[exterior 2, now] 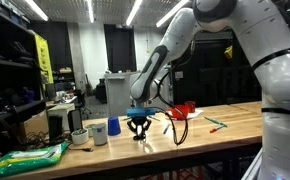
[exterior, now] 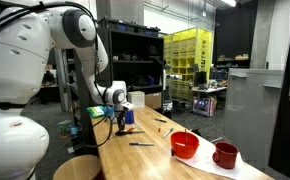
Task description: Open and close the black scissors on the table five times
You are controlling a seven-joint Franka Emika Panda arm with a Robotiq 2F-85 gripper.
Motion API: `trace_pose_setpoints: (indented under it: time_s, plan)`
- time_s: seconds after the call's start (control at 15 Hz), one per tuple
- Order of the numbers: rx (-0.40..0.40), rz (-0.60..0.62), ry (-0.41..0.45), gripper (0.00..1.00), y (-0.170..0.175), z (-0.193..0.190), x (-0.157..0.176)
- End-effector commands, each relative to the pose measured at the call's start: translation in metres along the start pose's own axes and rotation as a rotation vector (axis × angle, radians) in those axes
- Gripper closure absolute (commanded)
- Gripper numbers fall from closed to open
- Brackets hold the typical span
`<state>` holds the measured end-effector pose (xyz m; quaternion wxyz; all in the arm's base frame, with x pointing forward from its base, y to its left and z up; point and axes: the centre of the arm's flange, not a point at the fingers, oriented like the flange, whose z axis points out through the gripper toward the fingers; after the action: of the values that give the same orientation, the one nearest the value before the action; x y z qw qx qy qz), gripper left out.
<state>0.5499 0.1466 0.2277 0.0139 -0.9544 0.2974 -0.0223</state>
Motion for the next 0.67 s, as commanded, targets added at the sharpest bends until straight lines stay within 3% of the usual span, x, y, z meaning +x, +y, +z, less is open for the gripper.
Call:
trace_pose_setpoints:
  time_s: [0.0, 0.07, 0.13, 0.6]
  plan:
    - [-0.005, -0.011, -0.016, 0.94, 0.0003, -0.002, -0.0052]
    - [-0.005, -0.012, -0.016, 0.62, 0.0002, -0.002, -0.005]
    - [-0.005, -0.012, -0.016, 0.49, 0.0001, -0.0022, -0.0051]
    - [-0.011, -0.015, -0.022, 0.07, 0.0008, -0.0011, -0.0055]
